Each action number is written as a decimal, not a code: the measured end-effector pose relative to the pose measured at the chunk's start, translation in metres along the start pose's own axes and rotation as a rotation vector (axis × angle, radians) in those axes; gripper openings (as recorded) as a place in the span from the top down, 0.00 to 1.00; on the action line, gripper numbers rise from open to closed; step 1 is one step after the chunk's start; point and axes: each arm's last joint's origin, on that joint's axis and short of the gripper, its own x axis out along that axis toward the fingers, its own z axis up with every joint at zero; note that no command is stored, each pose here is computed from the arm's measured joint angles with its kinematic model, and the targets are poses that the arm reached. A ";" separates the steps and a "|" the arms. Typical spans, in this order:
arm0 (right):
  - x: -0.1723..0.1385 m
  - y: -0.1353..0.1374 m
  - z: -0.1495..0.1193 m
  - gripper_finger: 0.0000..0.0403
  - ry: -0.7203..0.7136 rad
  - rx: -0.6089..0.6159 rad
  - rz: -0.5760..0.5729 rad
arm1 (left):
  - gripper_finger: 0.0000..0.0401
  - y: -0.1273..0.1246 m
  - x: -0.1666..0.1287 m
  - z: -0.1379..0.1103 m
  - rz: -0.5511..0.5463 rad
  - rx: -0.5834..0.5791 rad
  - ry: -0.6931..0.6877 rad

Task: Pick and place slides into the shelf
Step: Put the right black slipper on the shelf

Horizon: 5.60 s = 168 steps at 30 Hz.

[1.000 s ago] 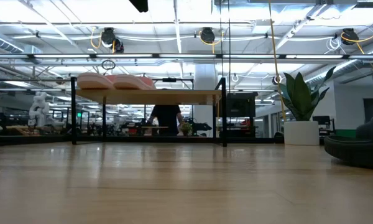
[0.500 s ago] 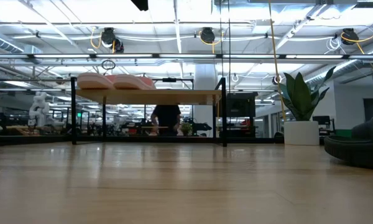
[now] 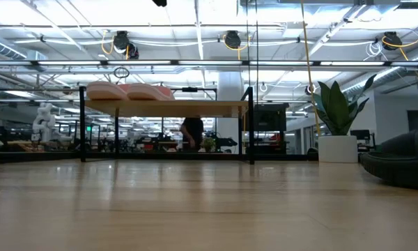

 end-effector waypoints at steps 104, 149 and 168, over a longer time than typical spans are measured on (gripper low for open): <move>0.061 -0.275 0.295 1.00 -0.227 -0.054 -0.682 | 0.79 0.180 0.107 0.041 0.567 0.063 0.129; 0.091 -0.267 0.280 1.00 -0.141 -0.003 -0.490 | 0.79 0.179 0.107 0.040 0.566 0.063 0.129; 0.094 -0.270 0.276 0.91 -0.120 0.013 -0.484 | 0.79 0.179 0.107 0.040 0.566 0.064 0.130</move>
